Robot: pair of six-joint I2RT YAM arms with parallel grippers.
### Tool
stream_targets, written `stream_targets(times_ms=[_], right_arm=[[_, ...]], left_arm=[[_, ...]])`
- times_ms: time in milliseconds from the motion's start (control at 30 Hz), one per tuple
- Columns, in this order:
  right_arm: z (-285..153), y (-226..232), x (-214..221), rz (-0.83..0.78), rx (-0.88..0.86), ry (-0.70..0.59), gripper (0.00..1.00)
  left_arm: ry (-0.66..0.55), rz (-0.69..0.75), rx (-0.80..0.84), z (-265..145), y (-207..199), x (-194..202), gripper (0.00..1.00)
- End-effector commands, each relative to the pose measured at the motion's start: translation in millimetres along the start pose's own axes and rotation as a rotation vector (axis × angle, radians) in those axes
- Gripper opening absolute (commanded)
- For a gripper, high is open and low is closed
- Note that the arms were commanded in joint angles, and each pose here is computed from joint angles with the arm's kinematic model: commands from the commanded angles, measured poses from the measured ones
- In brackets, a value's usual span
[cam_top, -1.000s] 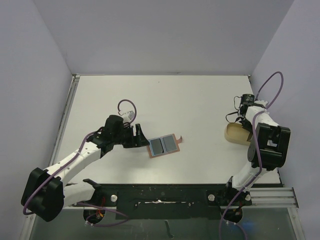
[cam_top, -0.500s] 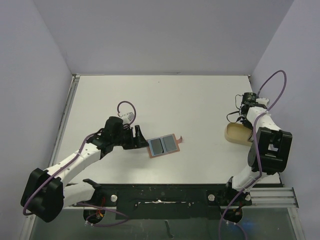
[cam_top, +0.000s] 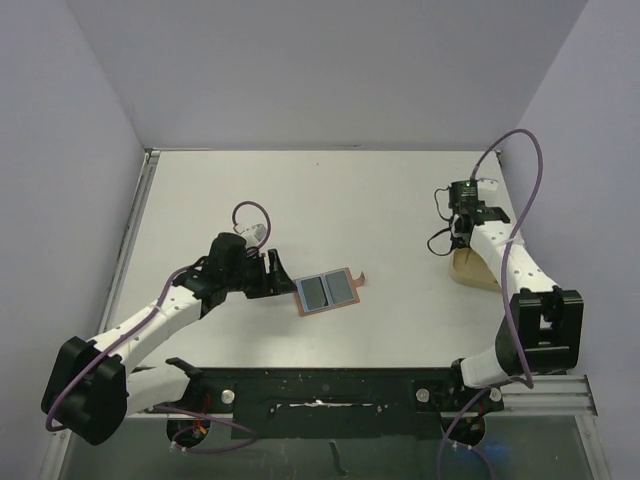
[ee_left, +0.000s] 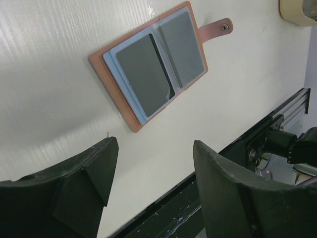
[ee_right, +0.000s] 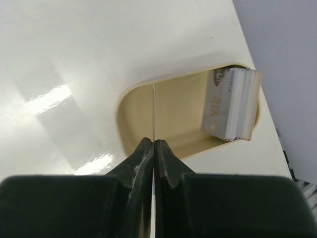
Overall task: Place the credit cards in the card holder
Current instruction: Pick up the credit card from the storage box, then insert the credit card into the card holder.
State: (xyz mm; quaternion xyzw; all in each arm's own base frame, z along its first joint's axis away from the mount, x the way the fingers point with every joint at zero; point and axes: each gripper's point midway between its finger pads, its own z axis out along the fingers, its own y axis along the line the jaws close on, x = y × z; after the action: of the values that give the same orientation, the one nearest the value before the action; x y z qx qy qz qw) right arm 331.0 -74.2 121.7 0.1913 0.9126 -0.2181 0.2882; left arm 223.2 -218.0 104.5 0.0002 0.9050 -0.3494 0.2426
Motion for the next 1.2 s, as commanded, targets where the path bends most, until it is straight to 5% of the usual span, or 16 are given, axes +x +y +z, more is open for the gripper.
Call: stream_targets(times_ms=[0,467,733,1167], right_arm=[[-47.9,25.3,-12.0,0.004,-0.128,-0.097,0.0],[-209.7,140.1,6.2,0.091,-0.903,-0.255,0.0],[-283.1,174.1,26.5,0.156,-1.379,-0.205,0.0],[-349.1,188.1,48.2,0.204,-1.843,-0.102,0.0]], left_arm=[[-0.102,-0.006,0.061,-10.8,-26.7,-32.5,0.6],[-0.233,-0.194,0.402,-43.6,-99.8,-68.3,0.53],[-0.257,-0.213,0.577,-51.6,-123.6,-78.2,0.5],[-0.246,-0.208,0.81,-65.4,-146.5,-78.8,0.5]])
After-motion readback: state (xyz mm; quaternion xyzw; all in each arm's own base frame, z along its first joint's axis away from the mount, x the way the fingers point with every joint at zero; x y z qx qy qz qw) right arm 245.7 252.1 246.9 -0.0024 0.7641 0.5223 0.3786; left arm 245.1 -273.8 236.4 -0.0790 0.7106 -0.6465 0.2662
